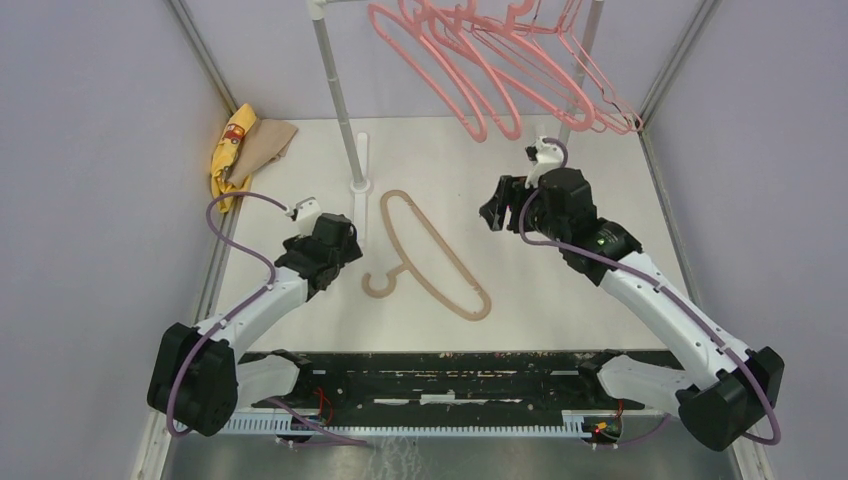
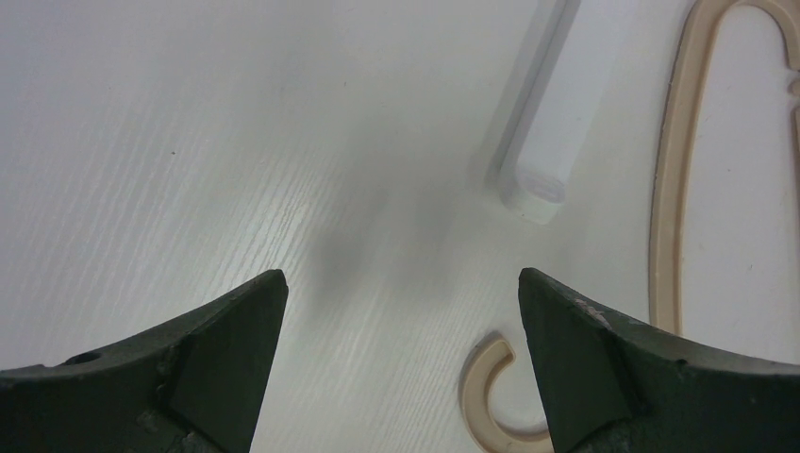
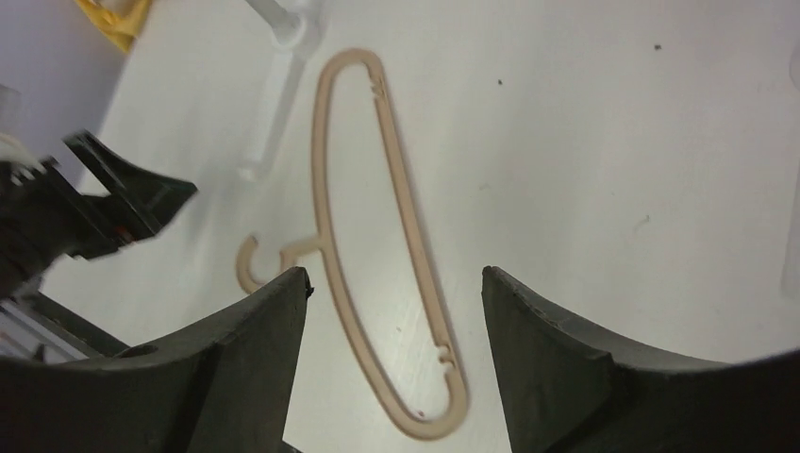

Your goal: Organize the hangers

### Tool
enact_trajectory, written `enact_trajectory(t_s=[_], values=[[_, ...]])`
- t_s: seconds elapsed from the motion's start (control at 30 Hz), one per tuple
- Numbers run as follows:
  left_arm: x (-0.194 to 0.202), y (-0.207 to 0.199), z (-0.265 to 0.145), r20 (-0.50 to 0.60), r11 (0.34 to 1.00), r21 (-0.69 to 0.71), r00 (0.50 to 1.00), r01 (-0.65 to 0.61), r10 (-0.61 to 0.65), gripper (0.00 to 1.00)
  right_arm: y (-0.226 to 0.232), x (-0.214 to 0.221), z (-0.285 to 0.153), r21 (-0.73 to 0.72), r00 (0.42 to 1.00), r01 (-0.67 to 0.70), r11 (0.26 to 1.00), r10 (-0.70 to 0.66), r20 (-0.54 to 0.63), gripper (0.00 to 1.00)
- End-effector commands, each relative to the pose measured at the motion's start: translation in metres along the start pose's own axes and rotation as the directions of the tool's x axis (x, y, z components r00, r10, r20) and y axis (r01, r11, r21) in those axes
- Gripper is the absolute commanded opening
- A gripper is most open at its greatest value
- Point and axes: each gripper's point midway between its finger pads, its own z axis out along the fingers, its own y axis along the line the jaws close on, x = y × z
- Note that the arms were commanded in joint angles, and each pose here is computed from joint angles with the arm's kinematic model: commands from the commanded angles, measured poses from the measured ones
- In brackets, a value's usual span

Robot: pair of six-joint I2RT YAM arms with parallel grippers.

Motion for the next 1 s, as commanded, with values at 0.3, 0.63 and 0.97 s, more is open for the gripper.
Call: enact_trajectory(t_s=[0.3,0.63,0.97], values=[[-0.012,-0.008,0.010,0.032,1.000,-0.019,0.999,0.007,-0.006,0.99,0.023,0.147,-0.005,-0.127,0.861,0.379,0.916,-0.400,-0.314,0.72],[-0.003,0.001,0.011,0.023,0.999,-0.041,1.000,-0.009,0.010,0.99,0.057,0.224,0.030,-0.272,0.751,0.443,0.854,-0.519,-0.408,0.70],[0.004,0.000,0.014,0.008,0.999,-0.033,1.000,-0.016,0.016,0.99,0.051,0.257,0.060,-0.250,0.710,0.457,0.854,-0.519,-0.475,0.68]])
